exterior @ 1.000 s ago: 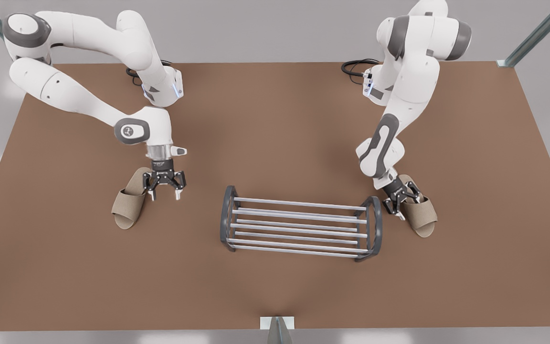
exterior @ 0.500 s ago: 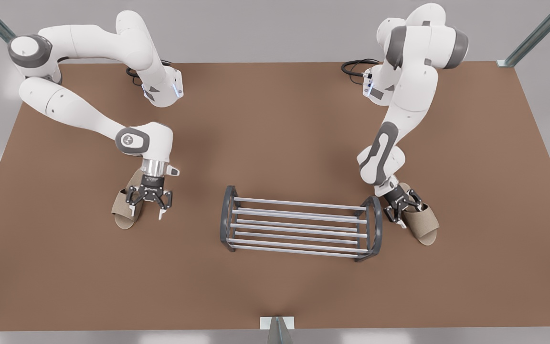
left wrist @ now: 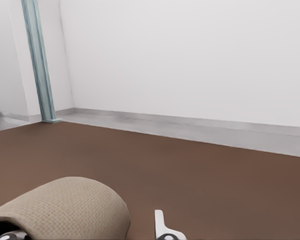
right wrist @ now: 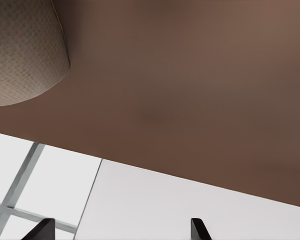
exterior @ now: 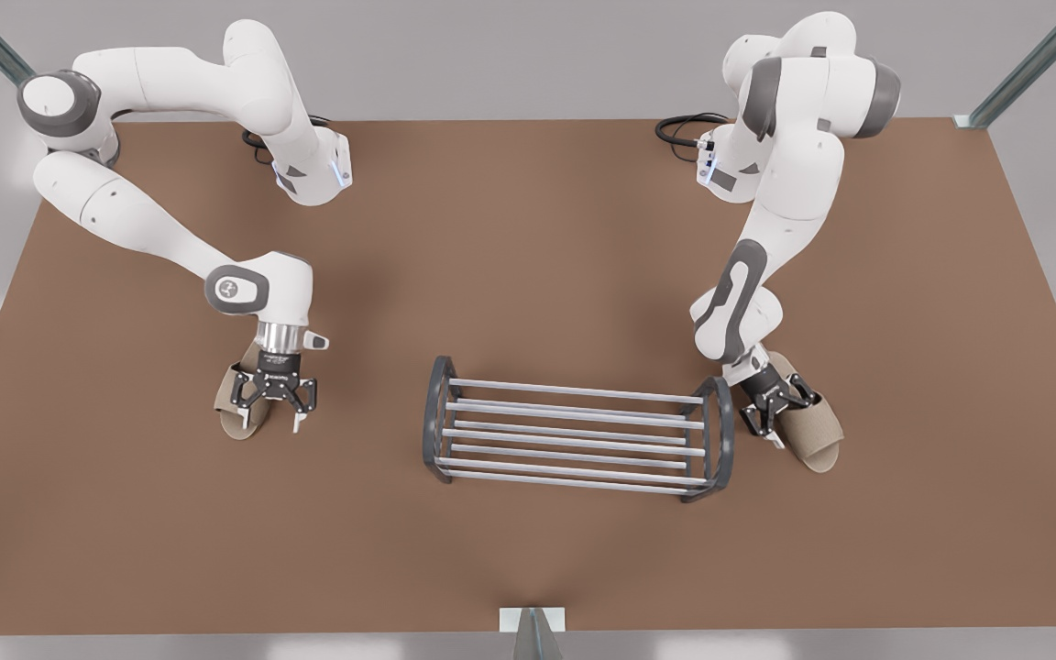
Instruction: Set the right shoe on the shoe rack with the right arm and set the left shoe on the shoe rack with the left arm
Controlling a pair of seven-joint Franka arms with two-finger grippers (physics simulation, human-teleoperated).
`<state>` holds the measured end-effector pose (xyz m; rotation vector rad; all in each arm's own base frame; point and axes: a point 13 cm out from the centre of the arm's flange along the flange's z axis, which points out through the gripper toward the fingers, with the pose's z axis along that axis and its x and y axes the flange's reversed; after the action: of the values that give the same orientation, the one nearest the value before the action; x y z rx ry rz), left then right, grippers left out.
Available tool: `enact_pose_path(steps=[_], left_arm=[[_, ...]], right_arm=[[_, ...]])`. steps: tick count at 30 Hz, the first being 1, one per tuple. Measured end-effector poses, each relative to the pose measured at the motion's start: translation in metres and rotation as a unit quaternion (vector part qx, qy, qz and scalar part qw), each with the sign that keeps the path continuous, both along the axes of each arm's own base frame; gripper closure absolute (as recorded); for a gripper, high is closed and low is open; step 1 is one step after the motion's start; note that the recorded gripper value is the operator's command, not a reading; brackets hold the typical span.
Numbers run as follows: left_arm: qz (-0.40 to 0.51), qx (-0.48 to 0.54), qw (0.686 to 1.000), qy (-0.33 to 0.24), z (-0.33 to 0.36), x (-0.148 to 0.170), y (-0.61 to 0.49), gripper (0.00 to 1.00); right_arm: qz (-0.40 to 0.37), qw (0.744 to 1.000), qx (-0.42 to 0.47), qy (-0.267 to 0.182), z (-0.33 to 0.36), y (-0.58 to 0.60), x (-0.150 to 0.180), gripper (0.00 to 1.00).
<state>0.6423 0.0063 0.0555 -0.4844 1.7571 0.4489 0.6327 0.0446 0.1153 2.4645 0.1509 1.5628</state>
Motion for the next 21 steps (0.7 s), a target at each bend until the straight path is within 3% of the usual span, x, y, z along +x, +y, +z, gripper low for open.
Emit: enact_pose_path(steps=[2, 4, 8, 11, 16, 21], left_arm=[[0.001, 0.000, 1.000, -0.002, 0.003, 0.001, 0.002, 0.28], [0.001, 0.000, 1.000, -0.004, 0.005, 0.002, 0.001, 0.30], [0.001, -0.002, 1.000, -0.009, 0.012, 0.005, 0.000, 0.49], [0.005, -0.004, 1.000, -0.014, 0.018, 0.007, 0.002, 0.79], [0.005, -0.021, 0.999, -0.026, 0.042, 0.015, -0.003, 0.79], [0.017, -0.084, 0.994, -0.073, 0.152, 0.041, 0.018, 0.79]], right_arm=[[0.016, 1.000, -0.003, -0.002, 0.006, 0.011, 0.000, 0.00], [0.035, 0.999, -0.015, -0.001, 0.010, 0.020, -0.001, 0.00], [0.066, 0.997, -0.047, 0.005, 0.011, 0.026, -0.003, 0.00], [0.064, 0.997, -0.044, 0.008, 0.008, 0.019, -0.004, 0.00], [0.046, 0.999, -0.011, 0.012, 0.002, 0.011, -0.009, 0.00], [0.035, 0.999, 0.031, 0.010, 0.001, 0.014, -0.012, 0.00]])
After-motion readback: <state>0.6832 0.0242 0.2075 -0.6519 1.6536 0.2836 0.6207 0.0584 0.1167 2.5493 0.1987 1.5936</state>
